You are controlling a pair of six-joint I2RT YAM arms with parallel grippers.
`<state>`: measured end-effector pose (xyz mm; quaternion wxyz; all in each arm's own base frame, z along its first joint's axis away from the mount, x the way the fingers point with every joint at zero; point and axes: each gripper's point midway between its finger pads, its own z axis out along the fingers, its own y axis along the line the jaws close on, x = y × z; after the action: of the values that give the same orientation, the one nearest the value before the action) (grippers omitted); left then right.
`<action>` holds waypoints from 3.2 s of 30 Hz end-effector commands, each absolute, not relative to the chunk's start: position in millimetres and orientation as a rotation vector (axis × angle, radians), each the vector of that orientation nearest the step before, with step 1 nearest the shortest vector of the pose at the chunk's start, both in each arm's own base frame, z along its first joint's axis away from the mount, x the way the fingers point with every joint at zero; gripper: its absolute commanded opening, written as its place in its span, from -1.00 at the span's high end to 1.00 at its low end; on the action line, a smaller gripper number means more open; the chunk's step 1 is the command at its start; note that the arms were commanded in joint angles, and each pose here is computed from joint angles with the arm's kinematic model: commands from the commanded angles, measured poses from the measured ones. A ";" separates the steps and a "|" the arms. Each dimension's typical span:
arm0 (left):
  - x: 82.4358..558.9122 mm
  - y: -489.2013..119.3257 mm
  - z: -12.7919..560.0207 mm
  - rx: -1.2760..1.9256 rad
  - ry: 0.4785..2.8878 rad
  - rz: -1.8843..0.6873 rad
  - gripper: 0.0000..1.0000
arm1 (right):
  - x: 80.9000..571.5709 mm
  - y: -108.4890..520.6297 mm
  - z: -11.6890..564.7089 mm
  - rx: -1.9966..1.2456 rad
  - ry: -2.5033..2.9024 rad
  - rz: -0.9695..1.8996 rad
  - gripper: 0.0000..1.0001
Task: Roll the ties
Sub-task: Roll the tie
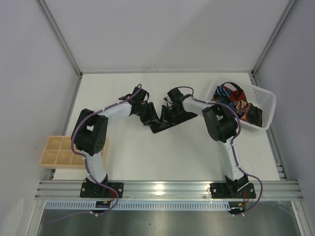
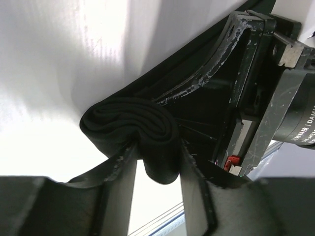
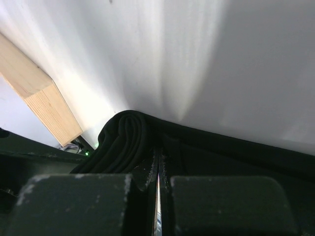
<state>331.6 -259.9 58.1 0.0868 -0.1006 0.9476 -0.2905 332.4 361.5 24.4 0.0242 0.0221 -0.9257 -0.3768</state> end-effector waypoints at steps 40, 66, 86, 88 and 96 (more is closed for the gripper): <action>316.1 -243.4 104.8 -0.180 2.654 -1.019 -0.55 | 353.8 325.9 101.5 0.124 -2.905 -1.311 1.00; 328.0 -249.2 58.7 -0.363 2.637 -1.181 -0.58 | 358.7 315.3 56.2 0.094 -2.893 -1.220 1.00; 351.2 -260.8 54.1 -0.430 2.617 -1.177 -0.44 | 365.3 318.7 52.2 0.097 -2.896 -1.245 1.00; 351.3 -265.0 60.1 -0.413 2.615 -1.181 -0.38 | 366.3 319.4 52.4 0.095 -2.895 -1.249 1.00; 351.9 -276.1 81.7 -0.340 2.619 -1.151 -0.34 | 361.7 325.3 52.3 0.113 -2.888 -1.247 1.00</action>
<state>342.7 -266.9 56.0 0.1022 -0.1393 0.9050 -0.3886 356.9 315.5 45.6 0.0096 0.0195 -0.9222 -0.3861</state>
